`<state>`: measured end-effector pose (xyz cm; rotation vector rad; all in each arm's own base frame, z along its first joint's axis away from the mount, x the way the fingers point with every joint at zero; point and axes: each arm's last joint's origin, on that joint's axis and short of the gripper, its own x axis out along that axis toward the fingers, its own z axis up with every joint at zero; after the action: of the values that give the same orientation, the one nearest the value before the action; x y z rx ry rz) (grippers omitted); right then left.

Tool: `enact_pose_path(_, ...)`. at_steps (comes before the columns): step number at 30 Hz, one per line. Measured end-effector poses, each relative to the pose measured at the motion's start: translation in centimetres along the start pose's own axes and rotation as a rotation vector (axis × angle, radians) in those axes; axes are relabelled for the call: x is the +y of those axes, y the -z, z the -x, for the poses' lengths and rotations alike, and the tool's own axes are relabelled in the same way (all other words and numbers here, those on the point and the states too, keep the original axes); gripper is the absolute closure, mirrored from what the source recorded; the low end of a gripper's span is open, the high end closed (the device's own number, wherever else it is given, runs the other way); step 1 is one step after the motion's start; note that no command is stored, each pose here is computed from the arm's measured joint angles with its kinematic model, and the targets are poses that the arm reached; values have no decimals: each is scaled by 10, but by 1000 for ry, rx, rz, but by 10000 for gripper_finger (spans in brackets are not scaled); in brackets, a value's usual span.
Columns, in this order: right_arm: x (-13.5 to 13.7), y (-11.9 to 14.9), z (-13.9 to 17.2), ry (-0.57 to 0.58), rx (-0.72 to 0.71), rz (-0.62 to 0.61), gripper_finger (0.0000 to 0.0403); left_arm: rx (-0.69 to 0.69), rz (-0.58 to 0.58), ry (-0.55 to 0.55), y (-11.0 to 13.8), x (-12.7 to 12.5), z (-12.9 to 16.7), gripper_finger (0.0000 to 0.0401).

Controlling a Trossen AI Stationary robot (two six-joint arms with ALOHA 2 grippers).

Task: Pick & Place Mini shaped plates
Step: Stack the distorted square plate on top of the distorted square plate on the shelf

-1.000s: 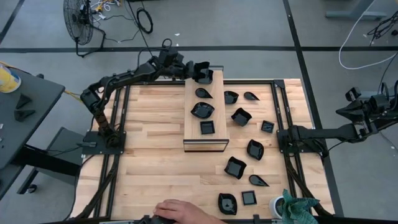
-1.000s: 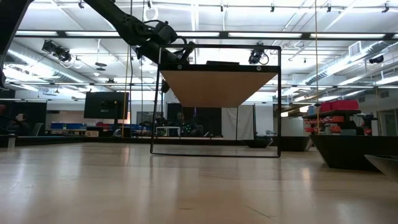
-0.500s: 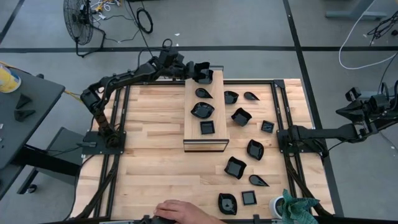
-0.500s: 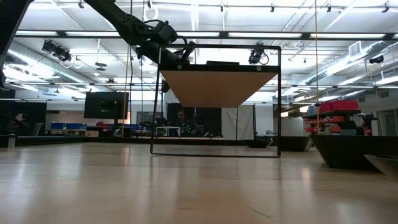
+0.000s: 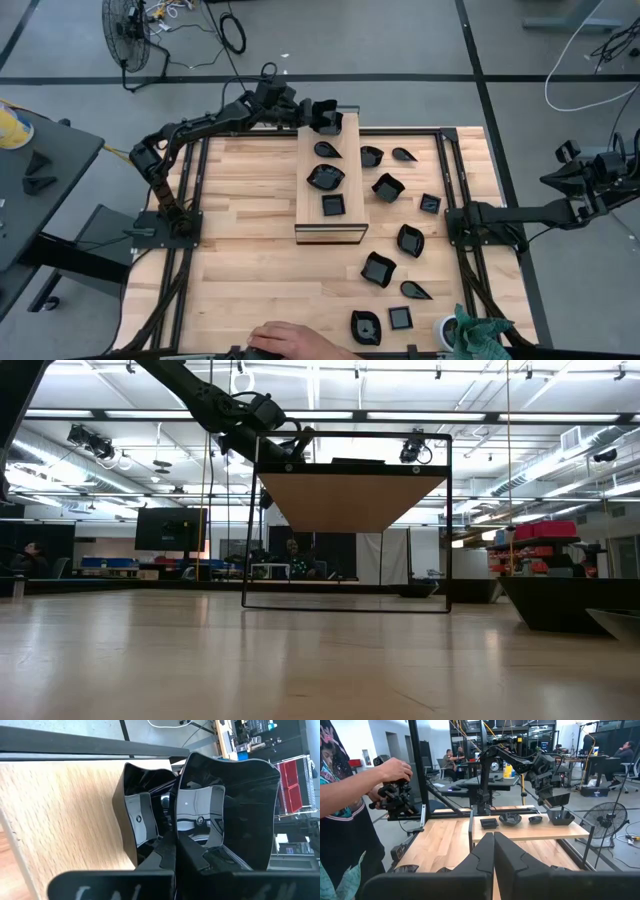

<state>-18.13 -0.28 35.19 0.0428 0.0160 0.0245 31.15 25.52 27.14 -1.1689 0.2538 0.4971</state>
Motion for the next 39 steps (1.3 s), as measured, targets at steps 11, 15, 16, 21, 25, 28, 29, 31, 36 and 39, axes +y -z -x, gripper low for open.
enact_pose_path(11, 0, 0, 0, 0, 0, 0, 392, 8, -23, 6, 0, 0, 0, 362)
enact_pose_path(15, 0, 0, 0, 0, 0, 0, 392, 5, -22, 4, 0, 0, 0, 332)
enact_pose_path(16, 0, 0, 0, 0, 0, 0, 392, 4, -19, 3, 0, 0, 0, 326)
enact_pose_path(21, 0, 0, 0, 0, 0, 0, 392, -6, -19, -5, 0, 0, 0, 302)
enact_pose_path(25, 0, 0, 0, 0, 0, 0, 392, -7, -18, -5, 0, 0, 0, 294)
enact_pose_path(28, 0, 0, 0, 0, 0, 0, 392, -8, -18, -4, 0, 0, 0, 293)
enact_pose_path(29, 0, 0, 0, 0, 0, 0, 392, -10, -20, -2, -1, 0, 0, 293)
enact_pose_path(31, 0, 0, 0, 0, 0, 0, 392, -15, -24, 8, -1, -1, 0, 293)
enact_pose_path(36, 0, 0, 0, 0, 0, 0, 392, -21, -42, 40, -3, -8, 8, 293)
enact_pose_path(39, 0, 0, 0, 0, 0, 0, 392, -41, -85, 64, -4, -16, 17, 293)
